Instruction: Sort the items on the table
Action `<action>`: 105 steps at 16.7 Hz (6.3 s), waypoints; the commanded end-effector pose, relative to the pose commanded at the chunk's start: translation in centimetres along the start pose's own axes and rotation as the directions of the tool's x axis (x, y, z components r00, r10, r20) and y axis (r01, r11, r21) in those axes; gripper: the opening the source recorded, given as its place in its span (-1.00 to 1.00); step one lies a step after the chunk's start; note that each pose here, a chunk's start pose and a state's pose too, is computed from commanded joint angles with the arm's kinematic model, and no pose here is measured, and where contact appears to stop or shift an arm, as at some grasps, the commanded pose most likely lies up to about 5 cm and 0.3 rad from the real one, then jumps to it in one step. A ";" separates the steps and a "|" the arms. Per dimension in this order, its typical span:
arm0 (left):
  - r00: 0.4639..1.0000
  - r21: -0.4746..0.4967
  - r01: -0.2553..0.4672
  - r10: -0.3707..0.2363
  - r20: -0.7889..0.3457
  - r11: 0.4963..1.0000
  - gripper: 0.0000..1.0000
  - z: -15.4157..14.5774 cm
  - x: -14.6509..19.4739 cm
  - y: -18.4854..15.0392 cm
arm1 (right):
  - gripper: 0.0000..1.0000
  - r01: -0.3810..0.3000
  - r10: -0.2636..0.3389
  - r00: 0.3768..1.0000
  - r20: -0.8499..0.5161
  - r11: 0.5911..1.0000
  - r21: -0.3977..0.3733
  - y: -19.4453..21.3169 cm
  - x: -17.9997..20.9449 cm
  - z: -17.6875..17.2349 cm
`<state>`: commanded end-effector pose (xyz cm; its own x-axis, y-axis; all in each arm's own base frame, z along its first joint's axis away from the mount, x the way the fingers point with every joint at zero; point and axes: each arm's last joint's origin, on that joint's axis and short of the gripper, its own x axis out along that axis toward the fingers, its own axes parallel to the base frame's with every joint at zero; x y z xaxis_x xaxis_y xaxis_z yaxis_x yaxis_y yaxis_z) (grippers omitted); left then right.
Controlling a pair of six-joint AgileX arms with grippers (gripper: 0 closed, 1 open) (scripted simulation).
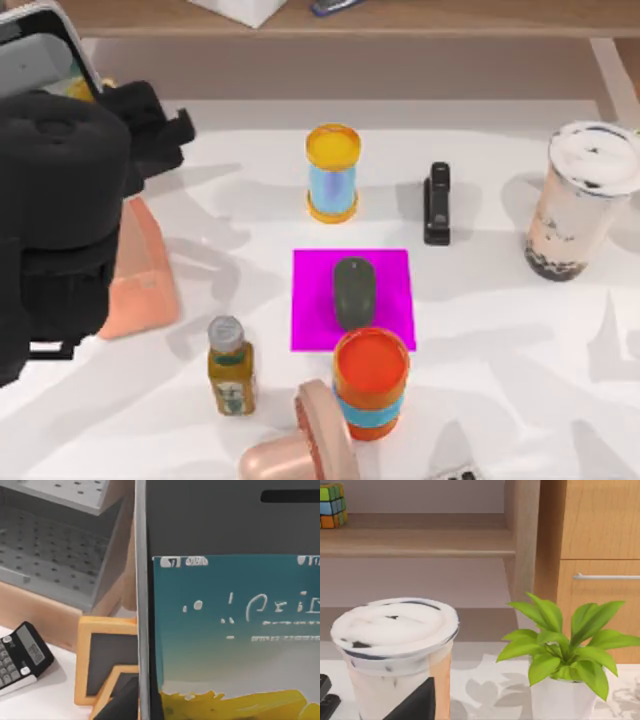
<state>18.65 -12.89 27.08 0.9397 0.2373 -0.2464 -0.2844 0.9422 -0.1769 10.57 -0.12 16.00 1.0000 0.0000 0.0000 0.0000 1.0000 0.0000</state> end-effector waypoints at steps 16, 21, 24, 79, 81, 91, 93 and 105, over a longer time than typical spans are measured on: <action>0.983 0.175 -0.015 0.047 -0.180 0.984 -0.40 -6.2 5.4 1.0 | 1.00 0.000 0.000 1.000 0.000 1.000 0.000 0.0 0.0 0.0; 0.983 0.175 -0.015 0.047 -0.180 0.984 0.36 -6.2 5.4 1.0 | 1.00 0.000 0.000 1.000 0.000 1.000 0.000 0.0 0.0 0.0; 0.983 0.175 -0.015 0.047 -0.180 0.984 0.81 -6.2 5.4 1.0 | 1.00 0.000 0.000 1.000 0.000 1.000 0.000 0.0 0.0 0.0; 0.940 0.236 0.237 -0.284 0.190 0.942 1.00 -9.1 -1.8 16.3 | 1.00 -0.046 0.046 0.998 -0.045 0.999 0.013 0.4 1.0 -1.3; 0.940 0.236 0.237 -0.284 0.190 0.942 1.00 -9.1 -1.8 16.3 | 1.00 -0.074 0.075 0.994 -0.079 0.997 0.021 0.8 1.6 -2.1; 0.940 0.236 0.237 -0.284 0.190 0.942 1.00 -9.1 -1.8 16.3 | 1.00 -0.123 0.121 0.971 -0.204 0.992 0.006 4.6 7.1 -4.8; 0.940 0.236 0.237 -0.284 0.190 0.942 1.00 -9.1 -1.8 16.3 | 1.00 -0.106 0.104 0.977 -0.186 0.994 -0.003 5.8 8.7 -5.5; 0.940 0.236 0.237 -0.284 0.190 0.942 1.00 -9.1 -1.8 16.3 | 1.00 0.016 -0.017 0.995 -0.098 1.000 -0.012 9.3 12.9 -8.2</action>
<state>10.57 -0.12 16.00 1.0000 0.0000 0.0000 0.0000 1.0000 0.0000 23.44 9.22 7.76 0.9950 -0.0172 -0.0981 0.0161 0.9998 -0.0118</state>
